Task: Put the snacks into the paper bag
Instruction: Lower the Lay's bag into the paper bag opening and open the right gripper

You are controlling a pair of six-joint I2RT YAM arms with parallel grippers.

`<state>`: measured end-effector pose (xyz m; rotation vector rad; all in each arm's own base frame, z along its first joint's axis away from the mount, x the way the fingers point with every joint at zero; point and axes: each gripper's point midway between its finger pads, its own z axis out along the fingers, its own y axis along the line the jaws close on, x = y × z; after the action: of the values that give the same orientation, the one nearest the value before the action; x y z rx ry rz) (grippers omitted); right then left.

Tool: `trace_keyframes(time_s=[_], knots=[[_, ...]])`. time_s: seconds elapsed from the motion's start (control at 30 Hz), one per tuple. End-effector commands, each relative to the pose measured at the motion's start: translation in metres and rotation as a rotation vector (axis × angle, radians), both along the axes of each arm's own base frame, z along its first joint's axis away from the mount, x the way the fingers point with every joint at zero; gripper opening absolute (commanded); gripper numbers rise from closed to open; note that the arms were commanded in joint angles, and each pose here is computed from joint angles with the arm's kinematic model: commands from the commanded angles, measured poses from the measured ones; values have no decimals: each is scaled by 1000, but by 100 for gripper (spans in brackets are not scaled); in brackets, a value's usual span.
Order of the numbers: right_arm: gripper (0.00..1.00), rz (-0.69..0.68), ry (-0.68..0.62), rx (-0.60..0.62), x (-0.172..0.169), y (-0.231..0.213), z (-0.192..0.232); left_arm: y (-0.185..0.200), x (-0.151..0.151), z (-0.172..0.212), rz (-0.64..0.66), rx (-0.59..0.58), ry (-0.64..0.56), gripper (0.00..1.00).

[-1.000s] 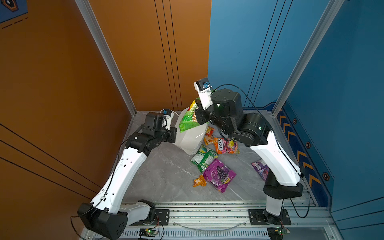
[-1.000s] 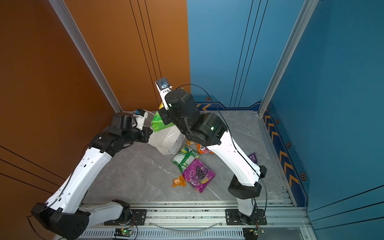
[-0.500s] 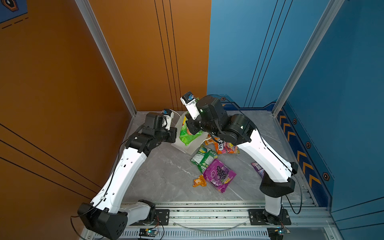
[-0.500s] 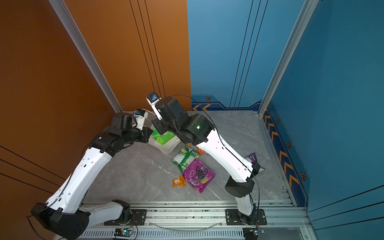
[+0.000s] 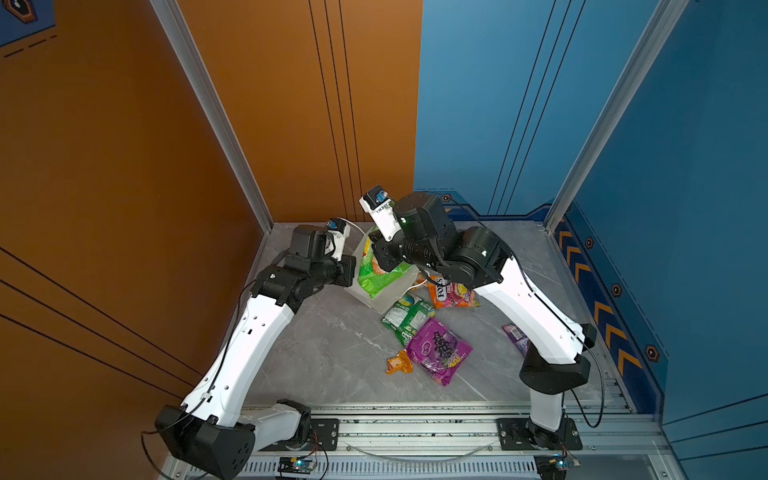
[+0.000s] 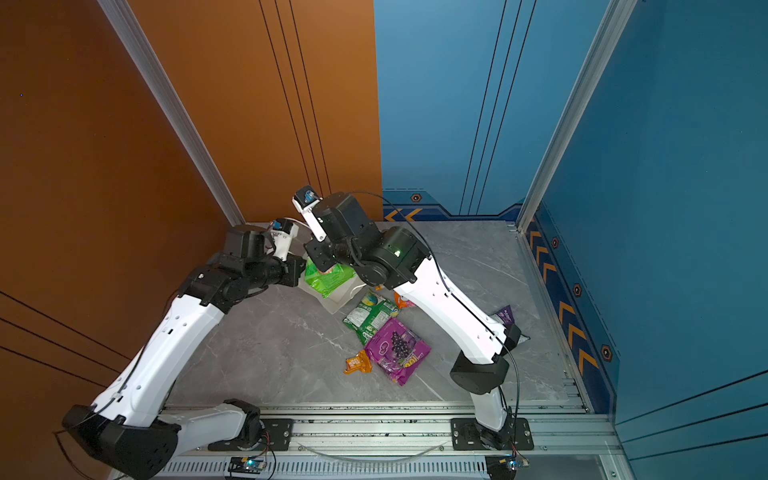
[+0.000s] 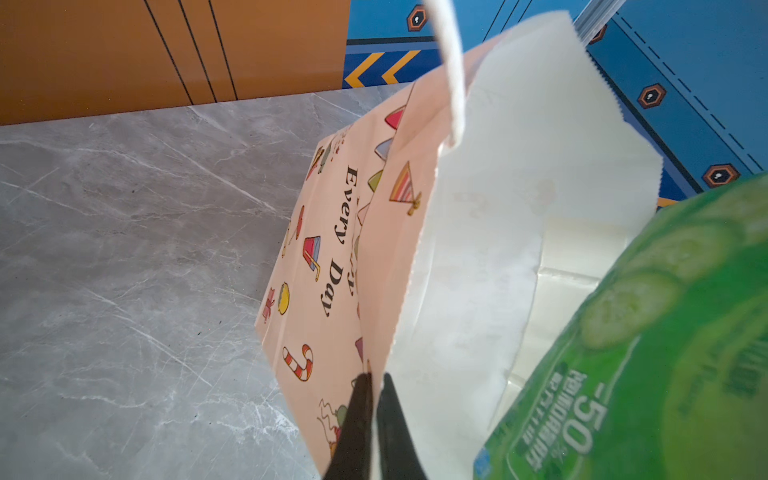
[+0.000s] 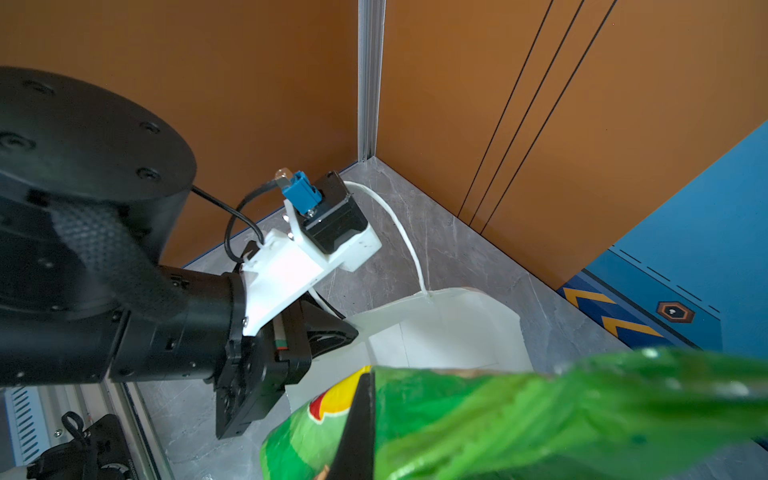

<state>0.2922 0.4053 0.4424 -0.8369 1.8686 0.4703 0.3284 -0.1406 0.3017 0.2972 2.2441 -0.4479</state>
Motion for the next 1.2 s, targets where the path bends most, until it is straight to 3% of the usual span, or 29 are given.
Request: trace_keyframes(time_s=[0.0, 0.27, 0.47, 0.93, 1.17], knots=[[0, 60, -48, 64, -7, 5, 25, -10, -2, 2, -53, -14, -18, 0], [0, 5, -46, 67, 10, -10, 26, -12, -2, 0, -59, -11, -15, 0], [0, 44, -48, 28, 2, 0, 16, -12, -1, -2, -59, -7, -9, 0], [0, 6, -67, 0, 15, 2, 8, -13, 0, -5, -60, 6, -5, 0], [0, -148, 25, -80, 30, -23, -34, 15, 11, -14, 78, 94, 2, 0]])
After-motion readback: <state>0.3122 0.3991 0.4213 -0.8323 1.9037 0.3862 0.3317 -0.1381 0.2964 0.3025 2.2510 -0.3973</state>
